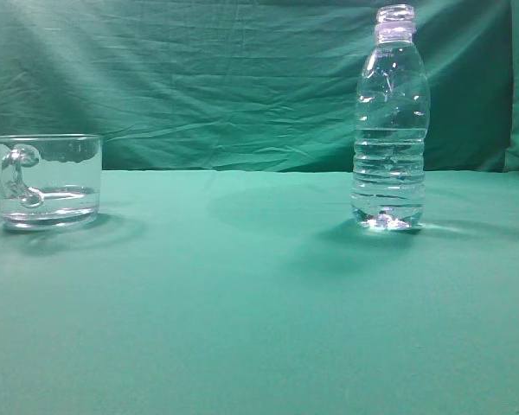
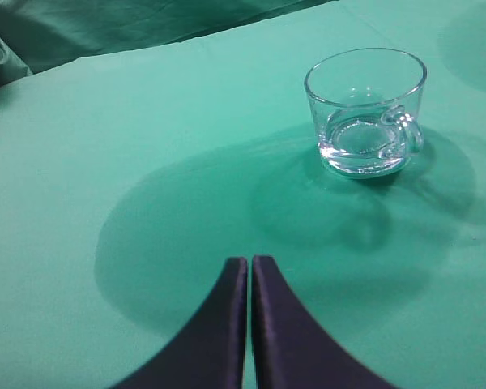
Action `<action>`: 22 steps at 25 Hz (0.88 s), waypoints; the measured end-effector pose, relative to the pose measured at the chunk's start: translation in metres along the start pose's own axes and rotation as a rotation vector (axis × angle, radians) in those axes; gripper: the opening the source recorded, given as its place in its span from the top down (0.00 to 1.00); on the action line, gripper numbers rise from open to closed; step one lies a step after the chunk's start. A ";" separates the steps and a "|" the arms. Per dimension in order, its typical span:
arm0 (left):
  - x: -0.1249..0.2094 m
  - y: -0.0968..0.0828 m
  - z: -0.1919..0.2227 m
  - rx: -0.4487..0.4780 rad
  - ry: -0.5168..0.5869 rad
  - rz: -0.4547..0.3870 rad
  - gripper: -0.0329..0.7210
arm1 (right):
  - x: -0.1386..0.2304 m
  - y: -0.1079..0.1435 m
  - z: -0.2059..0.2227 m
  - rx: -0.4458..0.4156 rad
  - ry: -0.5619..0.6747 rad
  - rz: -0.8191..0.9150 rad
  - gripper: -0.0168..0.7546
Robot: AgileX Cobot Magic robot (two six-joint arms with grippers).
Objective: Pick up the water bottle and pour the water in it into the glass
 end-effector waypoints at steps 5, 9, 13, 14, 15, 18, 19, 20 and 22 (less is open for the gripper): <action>0.000 0.000 0.000 0.000 0.000 0.000 0.96 | 0.000 0.000 0.000 0.000 0.002 -0.002 0.98; 0.000 0.000 0.000 0.000 0.000 0.000 0.96 | 0.000 0.000 0.000 0.000 0.002 -0.002 0.98; 0.000 0.000 0.000 0.000 0.000 0.000 0.96 | 0.000 0.000 0.000 0.000 0.002 -0.004 0.98; 0.000 0.000 0.000 0.000 0.000 0.000 0.96 | 0.000 0.000 0.000 0.000 0.002 -0.004 0.98; 0.000 0.000 0.000 0.000 0.000 0.000 0.96 | 0.000 0.000 0.000 0.000 0.002 -0.004 0.98; 0.000 0.000 0.000 0.000 0.000 0.000 0.96 | 0.000 0.000 0.000 0.000 0.002 -0.004 0.98; 0.000 0.000 0.000 0.000 0.000 0.000 0.96 | 0.000 0.000 0.000 0.000 0.002 -0.004 0.98; 0.000 0.000 0.000 0.000 0.000 0.000 0.96 | 0.000 0.000 0.000 0.000 0.002 -0.004 0.98; 0.000 0.000 0.000 0.000 0.000 0.000 0.96 | 0.000 0.000 0.000 0.000 0.002 -0.004 0.98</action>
Point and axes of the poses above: a point on each arm's last joint axis where the gripper is mounted, z pointing out along that axis toward the gripper, y along the wrist's bending axis when the last joint is at zero, x = y × z, the point moved 7 cm from there along z, pointing out along that axis toward the gripper, and after that the axes turned 1 degree about -z, right-handed, at the moved point
